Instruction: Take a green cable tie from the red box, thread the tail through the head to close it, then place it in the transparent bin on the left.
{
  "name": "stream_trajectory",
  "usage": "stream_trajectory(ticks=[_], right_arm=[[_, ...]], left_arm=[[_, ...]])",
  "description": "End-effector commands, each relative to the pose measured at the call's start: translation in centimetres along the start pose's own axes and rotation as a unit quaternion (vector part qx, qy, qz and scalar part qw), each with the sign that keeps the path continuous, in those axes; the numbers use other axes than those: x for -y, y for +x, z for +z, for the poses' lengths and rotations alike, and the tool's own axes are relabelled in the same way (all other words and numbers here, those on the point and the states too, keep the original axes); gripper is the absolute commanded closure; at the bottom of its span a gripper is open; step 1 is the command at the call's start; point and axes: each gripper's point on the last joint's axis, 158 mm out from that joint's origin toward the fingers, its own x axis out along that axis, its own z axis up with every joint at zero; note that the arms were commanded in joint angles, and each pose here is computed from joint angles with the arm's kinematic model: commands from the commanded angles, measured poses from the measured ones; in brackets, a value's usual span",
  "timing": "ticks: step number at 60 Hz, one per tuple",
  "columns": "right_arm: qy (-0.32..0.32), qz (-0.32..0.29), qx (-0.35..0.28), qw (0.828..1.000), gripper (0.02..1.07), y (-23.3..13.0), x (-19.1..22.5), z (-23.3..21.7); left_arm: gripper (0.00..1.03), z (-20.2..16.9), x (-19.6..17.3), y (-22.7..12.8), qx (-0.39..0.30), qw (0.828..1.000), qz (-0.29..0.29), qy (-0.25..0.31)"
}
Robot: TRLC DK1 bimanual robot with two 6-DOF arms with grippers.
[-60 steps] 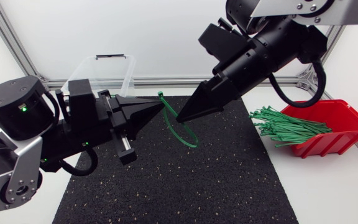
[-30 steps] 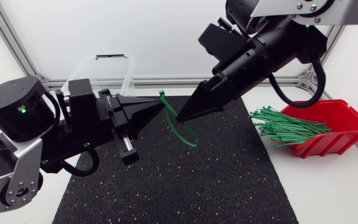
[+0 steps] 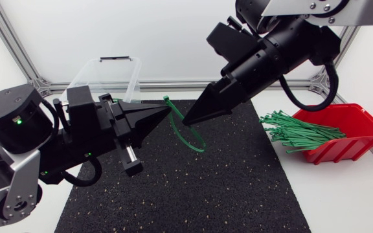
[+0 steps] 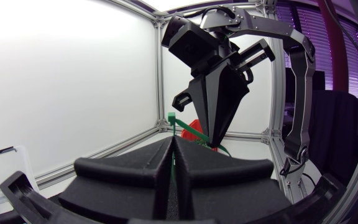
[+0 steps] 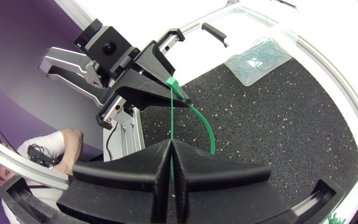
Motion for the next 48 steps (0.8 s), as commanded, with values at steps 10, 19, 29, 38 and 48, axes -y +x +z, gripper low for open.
stream_trajectory(ticks=[10,19,29,38,48], right_arm=[[0.001,0.0,-0.005,1.0,1.02,0.1,-0.3,-0.7],[0.0,0.0,-0.004,1.0,1.02,0.1,-0.4,-0.7],[0.001,0.001,-0.004,1.0,1.02,0.1,-0.3,-0.7],[0.002,0.002,-0.005,1.0,1.02,0.2,-0.3,-0.8],[-0.002,0.003,0.001,1.0,1.02,-0.1,-0.7,-0.7]], left_arm=[[1.0,-0.2,0.7,-0.4,0.005,1.0,-0.003,0.017],[1.0,-0.5,0.9,-0.4,0.005,1.0,0.001,0.026],[1.0,-0.7,1.2,-0.2,0.005,0.999,0.006,0.042],[1.0,-1.1,1.2,-0.1,0.002,0.998,0.011,0.058],[1.0,-1.7,1.1,0.1,-0.001,0.997,0.02,0.073]])
